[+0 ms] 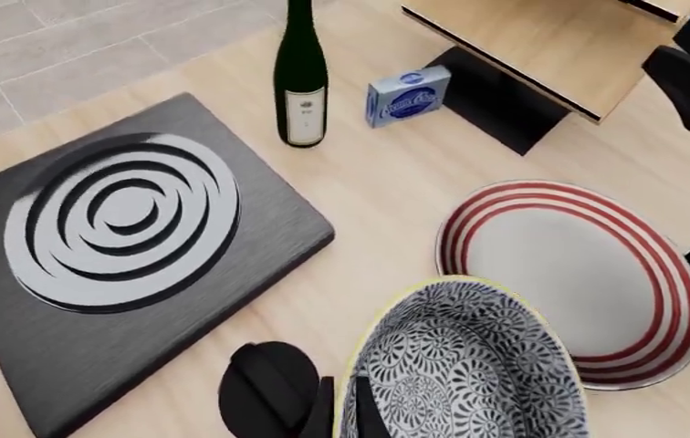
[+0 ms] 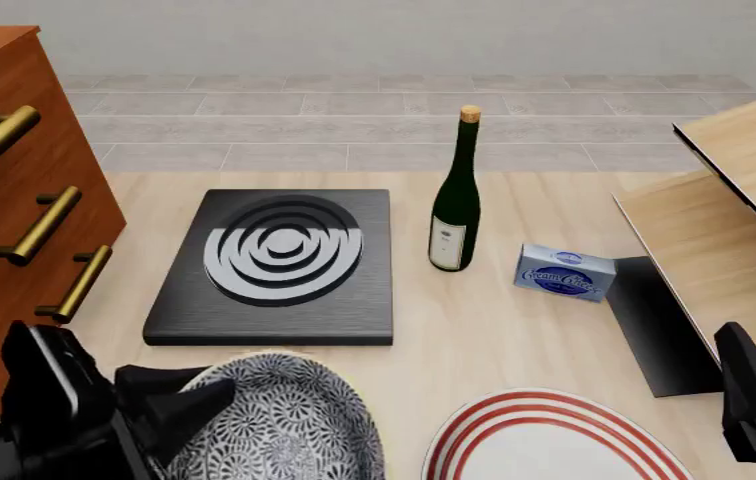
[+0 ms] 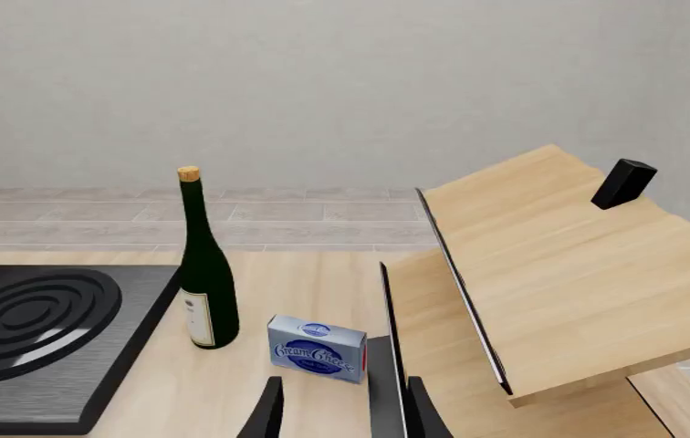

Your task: Put the bowl on the stove.

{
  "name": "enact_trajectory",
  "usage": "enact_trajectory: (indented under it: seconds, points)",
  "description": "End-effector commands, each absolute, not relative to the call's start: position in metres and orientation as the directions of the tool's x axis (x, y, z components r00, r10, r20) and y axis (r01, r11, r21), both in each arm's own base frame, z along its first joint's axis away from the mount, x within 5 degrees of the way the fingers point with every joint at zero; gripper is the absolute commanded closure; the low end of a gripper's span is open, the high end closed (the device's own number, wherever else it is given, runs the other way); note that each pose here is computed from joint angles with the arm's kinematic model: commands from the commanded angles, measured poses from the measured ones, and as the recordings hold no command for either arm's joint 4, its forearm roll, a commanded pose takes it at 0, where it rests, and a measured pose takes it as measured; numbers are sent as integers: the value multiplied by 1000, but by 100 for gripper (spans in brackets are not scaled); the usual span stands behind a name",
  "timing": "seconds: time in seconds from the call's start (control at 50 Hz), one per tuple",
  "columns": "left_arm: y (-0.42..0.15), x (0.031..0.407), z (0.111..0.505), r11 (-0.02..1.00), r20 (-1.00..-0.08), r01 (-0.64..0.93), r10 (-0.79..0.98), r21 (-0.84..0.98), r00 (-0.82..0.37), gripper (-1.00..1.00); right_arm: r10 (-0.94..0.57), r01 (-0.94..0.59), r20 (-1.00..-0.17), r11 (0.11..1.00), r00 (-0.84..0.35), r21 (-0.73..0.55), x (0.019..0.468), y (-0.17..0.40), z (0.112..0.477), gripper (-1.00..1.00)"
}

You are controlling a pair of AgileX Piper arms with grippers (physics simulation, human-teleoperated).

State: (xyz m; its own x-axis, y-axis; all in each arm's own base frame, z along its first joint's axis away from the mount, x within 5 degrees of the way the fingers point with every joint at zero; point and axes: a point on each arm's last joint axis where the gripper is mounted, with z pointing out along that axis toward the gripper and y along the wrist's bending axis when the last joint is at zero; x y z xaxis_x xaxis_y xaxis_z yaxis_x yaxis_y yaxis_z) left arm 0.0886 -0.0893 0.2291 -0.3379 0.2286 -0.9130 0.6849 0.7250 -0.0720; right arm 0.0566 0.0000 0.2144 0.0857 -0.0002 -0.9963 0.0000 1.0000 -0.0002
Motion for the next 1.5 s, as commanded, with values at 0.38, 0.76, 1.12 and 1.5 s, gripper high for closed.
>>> enact_trajectory:
  seconds: [0.38,0.76,1.12,1.5]
  points:
    - [-78,124,291,858,-950,488,1,-160,-312,100,0,0,-996,1000,86,0,57,0,214,-100]
    - [-70,171,318,921,-947,320,-126,-223,-297,100,0,0,-996,1000,86,0,57,0,214,-100]
    - [-63,203,332,928,-918,205,-239,-312,-317,100,0,0,-996,1000,86,0,57,0,214,-100]
    - [-68,224,332,916,-884,162,-289,-366,-367,100,0,0,-996,1000,86,0,57,0,214,-100]
